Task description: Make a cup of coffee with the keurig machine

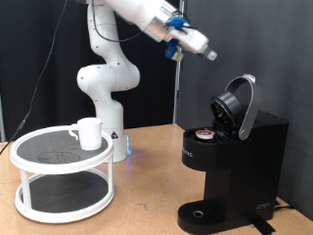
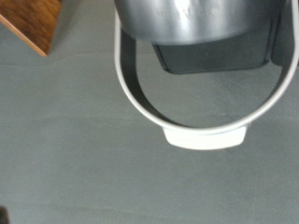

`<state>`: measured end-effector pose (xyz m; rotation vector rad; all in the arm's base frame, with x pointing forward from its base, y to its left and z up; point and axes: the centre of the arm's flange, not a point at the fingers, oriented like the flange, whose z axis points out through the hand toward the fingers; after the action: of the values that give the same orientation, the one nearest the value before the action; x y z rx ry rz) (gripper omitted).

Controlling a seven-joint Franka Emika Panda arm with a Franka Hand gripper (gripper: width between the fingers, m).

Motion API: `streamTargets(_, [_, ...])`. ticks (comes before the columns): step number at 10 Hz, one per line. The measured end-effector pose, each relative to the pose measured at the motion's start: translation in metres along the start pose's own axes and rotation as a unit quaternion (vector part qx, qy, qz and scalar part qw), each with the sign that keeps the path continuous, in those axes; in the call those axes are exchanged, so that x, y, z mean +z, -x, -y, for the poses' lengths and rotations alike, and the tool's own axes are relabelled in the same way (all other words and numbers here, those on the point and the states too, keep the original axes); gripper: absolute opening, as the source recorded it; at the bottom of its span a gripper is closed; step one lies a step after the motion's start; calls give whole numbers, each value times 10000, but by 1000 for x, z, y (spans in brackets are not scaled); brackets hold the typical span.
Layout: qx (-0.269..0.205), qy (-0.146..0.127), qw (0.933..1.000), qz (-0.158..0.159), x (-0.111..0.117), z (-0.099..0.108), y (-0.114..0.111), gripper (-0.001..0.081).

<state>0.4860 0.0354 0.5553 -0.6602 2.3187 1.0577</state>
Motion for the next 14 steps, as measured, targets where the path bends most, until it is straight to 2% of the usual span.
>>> streamTargets(8, [-434,-188,9962,-737,71,-65,66,734])
streamTargets(14, [-622,-480,9888,-1269,135,-93,89,734])
